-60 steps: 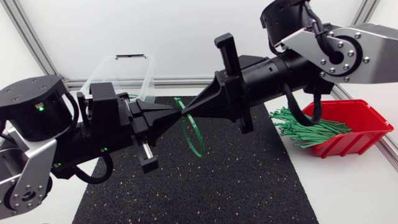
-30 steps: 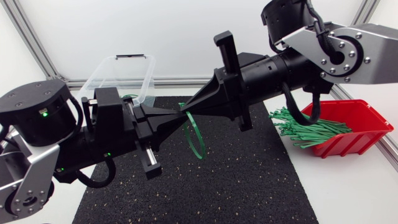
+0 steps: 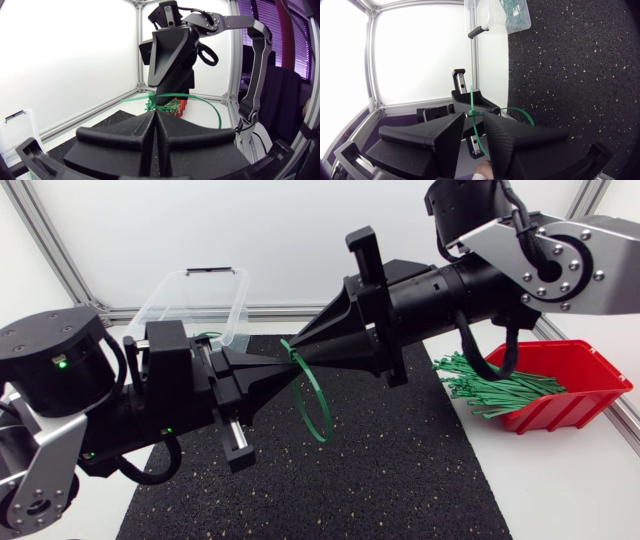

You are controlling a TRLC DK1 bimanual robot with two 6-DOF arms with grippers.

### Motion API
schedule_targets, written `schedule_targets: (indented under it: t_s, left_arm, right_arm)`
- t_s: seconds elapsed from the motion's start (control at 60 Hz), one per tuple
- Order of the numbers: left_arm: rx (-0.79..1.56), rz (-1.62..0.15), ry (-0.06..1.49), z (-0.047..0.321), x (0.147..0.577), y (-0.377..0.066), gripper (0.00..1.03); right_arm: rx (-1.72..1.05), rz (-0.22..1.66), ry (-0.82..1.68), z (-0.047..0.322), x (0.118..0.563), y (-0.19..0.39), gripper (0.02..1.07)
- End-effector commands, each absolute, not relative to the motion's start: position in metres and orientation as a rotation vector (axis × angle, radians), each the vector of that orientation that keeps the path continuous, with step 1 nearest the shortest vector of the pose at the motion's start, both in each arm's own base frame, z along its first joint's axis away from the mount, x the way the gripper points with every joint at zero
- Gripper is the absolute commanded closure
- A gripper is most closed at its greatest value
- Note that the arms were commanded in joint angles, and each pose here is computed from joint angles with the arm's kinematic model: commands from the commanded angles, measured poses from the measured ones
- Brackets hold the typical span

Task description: Take a green cable tie from the red box, thread the tail through the head to close it, then place it in the transparent bin on the left.

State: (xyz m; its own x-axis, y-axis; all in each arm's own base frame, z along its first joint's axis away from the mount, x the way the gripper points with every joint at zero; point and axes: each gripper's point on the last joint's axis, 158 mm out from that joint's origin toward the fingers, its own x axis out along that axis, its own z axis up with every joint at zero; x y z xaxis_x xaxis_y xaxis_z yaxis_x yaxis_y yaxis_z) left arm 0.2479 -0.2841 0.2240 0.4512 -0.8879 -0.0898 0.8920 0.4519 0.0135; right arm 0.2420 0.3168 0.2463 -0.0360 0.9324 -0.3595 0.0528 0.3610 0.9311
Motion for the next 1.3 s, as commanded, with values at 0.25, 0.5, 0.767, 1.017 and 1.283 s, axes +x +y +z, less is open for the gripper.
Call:
schedule_targets:
  t_s: [0.25,0.5,0.767,1.017,1.283]
  left_arm:
    - [0.111,-1.163,0.081,0.219,0.238,-0.273,1.0]
    - [0.149,-1.26,0.056,0.22,0.221,-0.272,1.0]
    - [0.173,-1.287,0.057,0.215,0.219,-0.266,1.0]
    - [0.186,-1.304,0.064,0.208,0.223,-0.266,1.0]
    - [0.193,-1.31,0.068,0.206,0.227,-0.268,1.0]
  right_arm:
    - [0.963,0.89,1.381,0.246,0.255,0.304,0.7]
    - [0.911,0.885,1.398,0.224,0.273,0.309,0.77]
    - [0.873,0.925,1.408,0.231,0.264,0.322,0.86]
    - [0.841,0.958,1.435,0.233,0.246,0.333,0.86]
    - [0.826,0.966,1.448,0.232,0.238,0.335,0.86]
